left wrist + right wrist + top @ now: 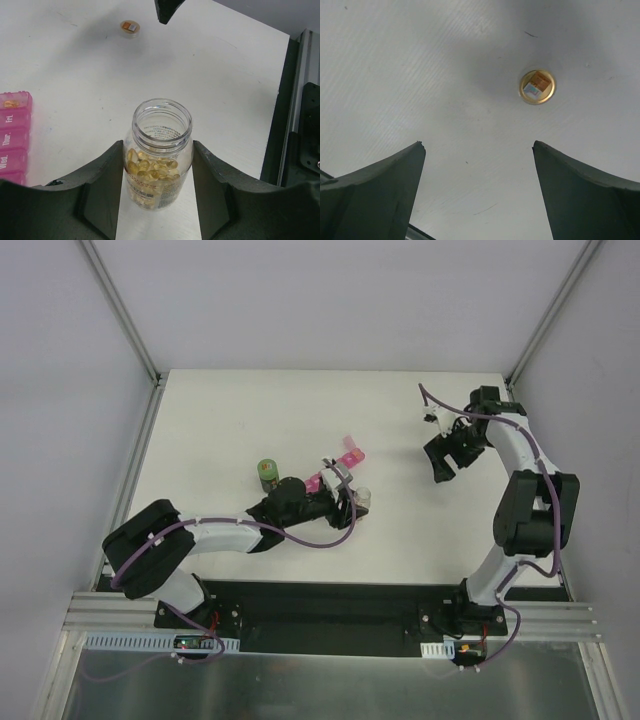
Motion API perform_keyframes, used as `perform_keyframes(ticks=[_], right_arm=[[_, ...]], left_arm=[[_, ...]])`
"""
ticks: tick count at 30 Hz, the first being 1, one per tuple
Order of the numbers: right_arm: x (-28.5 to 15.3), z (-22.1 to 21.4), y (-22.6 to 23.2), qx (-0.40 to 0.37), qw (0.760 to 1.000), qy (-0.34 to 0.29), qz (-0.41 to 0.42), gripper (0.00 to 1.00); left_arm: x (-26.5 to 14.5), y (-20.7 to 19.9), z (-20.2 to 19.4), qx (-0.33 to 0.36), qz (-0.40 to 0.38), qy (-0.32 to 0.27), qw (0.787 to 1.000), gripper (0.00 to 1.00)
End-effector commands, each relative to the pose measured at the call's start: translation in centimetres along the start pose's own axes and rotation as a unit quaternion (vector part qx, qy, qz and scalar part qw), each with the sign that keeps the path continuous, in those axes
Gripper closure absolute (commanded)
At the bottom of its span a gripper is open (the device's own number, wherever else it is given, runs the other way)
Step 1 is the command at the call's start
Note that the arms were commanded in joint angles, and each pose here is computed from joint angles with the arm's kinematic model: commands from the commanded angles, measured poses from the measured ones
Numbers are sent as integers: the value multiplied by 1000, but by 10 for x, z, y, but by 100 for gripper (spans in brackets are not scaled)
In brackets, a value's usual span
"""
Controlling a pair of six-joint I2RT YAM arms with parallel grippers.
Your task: Sort the pills into containers
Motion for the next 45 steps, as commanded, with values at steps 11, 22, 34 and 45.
perform_keyframes(ticks=[11, 22, 34, 45], right_arm=[[21, 26, -53, 1, 997, 64, -33, 6], [-37, 24, 98, -169, 943, -98, 269, 7], [-98, 31, 221, -186, 860, -220, 420, 6], [-144, 59, 237, -174, 867, -246, 397, 8]], left_arm=[[-4, -15, 20, 15, -31, -40, 999, 91], [-11, -30, 39, 1, -73, -50, 996, 90], [-32, -28, 127, -53, -61, -127, 989, 90], [-40, -37, 132, -33, -91, -119, 988, 90]])
Point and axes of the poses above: each gripper's point midway between its finger pads, its own x axis out along the fingers, its own y axis along the line the jaws close on, z = x × y, the point moved 1 cm from there along -x, back along the fingers, and after that the axes turned 11 degrees about x, right-handed, at the moved point
